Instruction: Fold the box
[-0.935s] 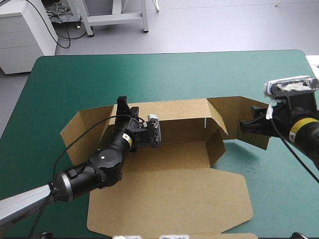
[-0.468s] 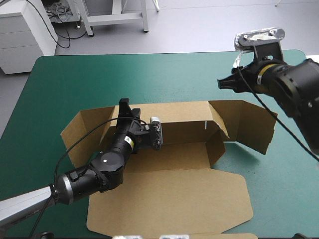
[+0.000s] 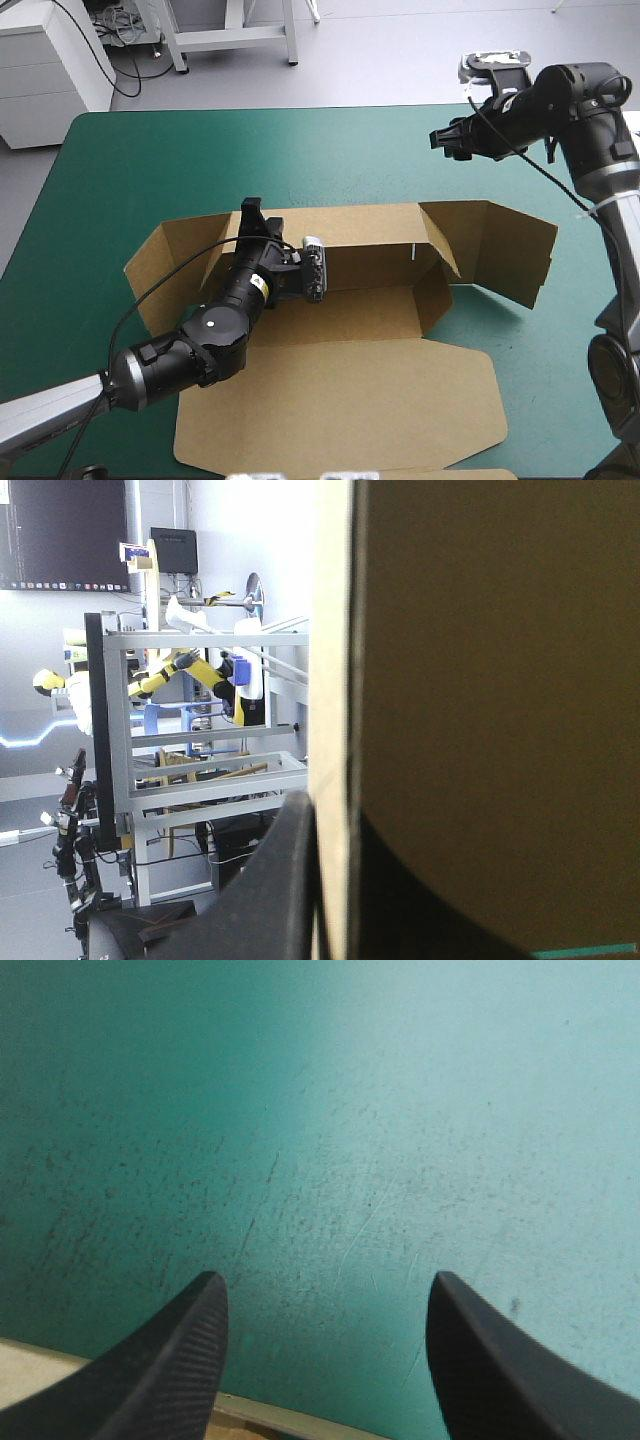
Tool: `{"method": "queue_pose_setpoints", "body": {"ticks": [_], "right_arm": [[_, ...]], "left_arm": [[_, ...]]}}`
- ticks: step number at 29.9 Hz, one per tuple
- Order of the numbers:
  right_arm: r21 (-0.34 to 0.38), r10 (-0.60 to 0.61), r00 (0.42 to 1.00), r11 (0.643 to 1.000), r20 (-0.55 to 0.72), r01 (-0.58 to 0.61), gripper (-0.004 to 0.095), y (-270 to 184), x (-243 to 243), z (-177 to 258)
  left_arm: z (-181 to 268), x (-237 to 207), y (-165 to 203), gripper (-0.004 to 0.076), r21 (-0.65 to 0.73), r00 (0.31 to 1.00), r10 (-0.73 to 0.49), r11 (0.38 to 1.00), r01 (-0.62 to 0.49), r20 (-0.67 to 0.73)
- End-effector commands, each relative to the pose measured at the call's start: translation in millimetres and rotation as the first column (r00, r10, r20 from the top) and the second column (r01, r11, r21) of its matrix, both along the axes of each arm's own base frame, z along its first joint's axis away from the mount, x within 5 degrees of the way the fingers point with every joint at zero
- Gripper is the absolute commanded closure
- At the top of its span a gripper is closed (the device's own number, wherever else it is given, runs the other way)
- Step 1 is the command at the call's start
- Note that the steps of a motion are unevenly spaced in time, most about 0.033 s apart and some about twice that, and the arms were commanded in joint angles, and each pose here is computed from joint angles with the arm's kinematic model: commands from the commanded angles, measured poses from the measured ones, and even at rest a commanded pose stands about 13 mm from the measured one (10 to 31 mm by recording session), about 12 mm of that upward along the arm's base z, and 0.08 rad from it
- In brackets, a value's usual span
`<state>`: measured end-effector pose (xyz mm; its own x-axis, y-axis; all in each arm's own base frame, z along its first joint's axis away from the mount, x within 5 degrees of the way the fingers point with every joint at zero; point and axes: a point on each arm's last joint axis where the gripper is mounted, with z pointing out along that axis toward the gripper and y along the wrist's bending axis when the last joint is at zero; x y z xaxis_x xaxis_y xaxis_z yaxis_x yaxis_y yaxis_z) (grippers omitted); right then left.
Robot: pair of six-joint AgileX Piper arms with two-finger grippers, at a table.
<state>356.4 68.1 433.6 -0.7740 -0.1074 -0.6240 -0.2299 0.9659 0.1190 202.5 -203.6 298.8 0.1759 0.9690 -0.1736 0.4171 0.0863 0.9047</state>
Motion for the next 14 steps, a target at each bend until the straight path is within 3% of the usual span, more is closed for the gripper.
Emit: {"method": "queue_pose_setpoints", "body": {"ticks": [1,7,14], "right_arm": [[0.004,0.029,0.999,1.0,0.037,-0.029,0.0367,-1,-2,10],[-0.055,0.064,0.998,0.996,-0.003,-0.064,0.0367,-1,10,-8],[-0.104,0.07,0.987,0.991,-0.142,-0.085,0.0367,-4,6,-49]], "left_arm": [[9,-5,-6,0.0732,-0.06,0.998,-0.067,0.996,0.067,0.004],[9,-5,-6,0.0732,-0.054,0.997,-0.07,0.996,0.071,0.011],[10,-5,-7,0.0732,-0.078,0.998,-0.064,0.995,0.065,0.008]]}}
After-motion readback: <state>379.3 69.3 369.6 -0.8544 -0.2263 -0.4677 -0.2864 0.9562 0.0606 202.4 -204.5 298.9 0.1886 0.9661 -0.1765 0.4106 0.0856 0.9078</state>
